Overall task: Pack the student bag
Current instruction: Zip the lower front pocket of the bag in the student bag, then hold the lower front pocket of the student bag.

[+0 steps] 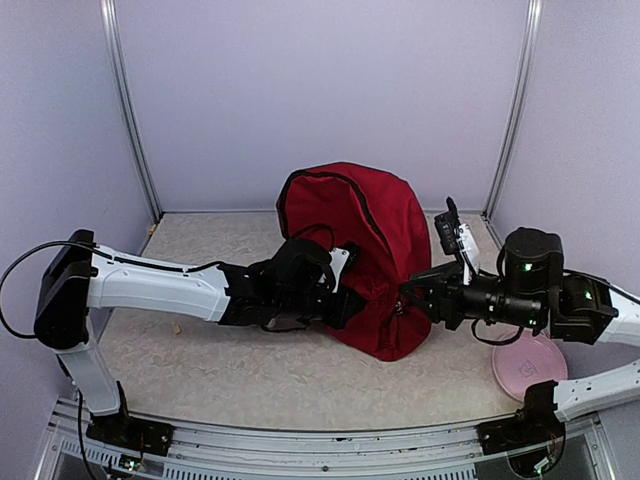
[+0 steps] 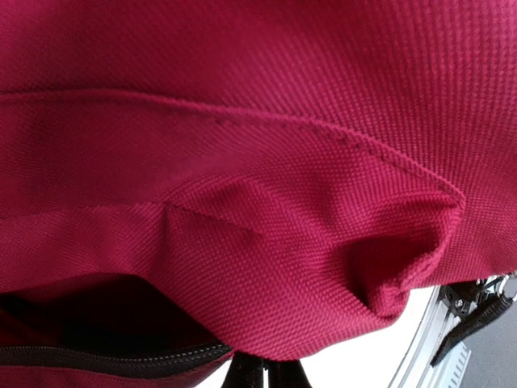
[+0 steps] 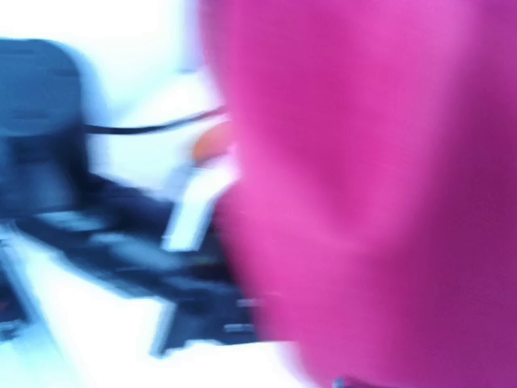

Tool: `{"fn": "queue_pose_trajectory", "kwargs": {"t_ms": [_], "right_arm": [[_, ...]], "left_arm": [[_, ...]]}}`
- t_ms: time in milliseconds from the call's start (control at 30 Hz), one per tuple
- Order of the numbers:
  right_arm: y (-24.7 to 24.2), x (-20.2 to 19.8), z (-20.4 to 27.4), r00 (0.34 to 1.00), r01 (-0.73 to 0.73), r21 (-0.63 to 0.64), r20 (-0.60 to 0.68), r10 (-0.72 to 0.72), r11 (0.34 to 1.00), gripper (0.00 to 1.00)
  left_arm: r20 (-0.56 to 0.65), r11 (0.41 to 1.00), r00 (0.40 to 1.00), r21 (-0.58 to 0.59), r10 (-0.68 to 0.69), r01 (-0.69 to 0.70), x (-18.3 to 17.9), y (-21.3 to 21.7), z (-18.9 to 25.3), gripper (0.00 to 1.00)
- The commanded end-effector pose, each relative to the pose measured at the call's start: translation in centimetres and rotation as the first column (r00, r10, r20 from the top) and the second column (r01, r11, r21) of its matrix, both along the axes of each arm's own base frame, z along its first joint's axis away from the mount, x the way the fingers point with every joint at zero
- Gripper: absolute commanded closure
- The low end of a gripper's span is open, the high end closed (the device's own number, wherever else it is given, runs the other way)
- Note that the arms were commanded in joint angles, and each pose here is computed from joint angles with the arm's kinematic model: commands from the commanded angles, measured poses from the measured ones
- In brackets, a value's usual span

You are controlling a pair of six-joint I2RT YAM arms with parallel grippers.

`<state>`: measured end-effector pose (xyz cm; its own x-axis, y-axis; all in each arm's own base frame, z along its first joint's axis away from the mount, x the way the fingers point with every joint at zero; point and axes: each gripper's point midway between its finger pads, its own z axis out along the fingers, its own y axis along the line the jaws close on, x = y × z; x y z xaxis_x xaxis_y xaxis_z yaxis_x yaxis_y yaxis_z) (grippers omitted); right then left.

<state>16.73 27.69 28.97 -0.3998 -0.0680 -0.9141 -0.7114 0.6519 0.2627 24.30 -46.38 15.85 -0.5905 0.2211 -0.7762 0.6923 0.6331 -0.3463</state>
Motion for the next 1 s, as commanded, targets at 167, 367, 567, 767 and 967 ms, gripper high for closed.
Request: {"fn": "queue_pose_trajectory", "kwargs": {"t_ms": [167,367,567,767,967], "right_arm": [[7.9,-4.8,-1.3,0.897,-0.442,0.041,0.039,0.44,0.896,0.66],[3.6,4.3,-6.2,0.998,-0.053,-0.113,-0.028,0.05,0.992,0.71],[1.0,8.1,-9.2,0.987,0.148,-0.217,-0.025,-0.158,0.965,0.55],[2.2,9.3,-11.8,0.987,0.135,-0.311,-0.037,-0.154,0.941,0.36],[2.6,11.2,-10.8,0.981,0.193,-0.301,0.035,-0.191,0.934,0.57]], "left_arm": [[0.052,0.999,0.999,-0.038,0.006,-0.004,2.6,1.3,3.0,1.0],[0.037,1.0,0.999,-0.017,-0.011,0.011,2.2,1.7,2.2,1.0],[0.031,1.0,0.999,0.0,-0.015,0.015,2.0,1.7,1.6,1.0],[0.026,0.997,0.997,0.029,-0.068,0.067,1.5,0.9,0.9,1.0],[0.021,0.995,0.996,0.038,-0.09,0.089,1.4,0.5,0.7,1.0]]}}
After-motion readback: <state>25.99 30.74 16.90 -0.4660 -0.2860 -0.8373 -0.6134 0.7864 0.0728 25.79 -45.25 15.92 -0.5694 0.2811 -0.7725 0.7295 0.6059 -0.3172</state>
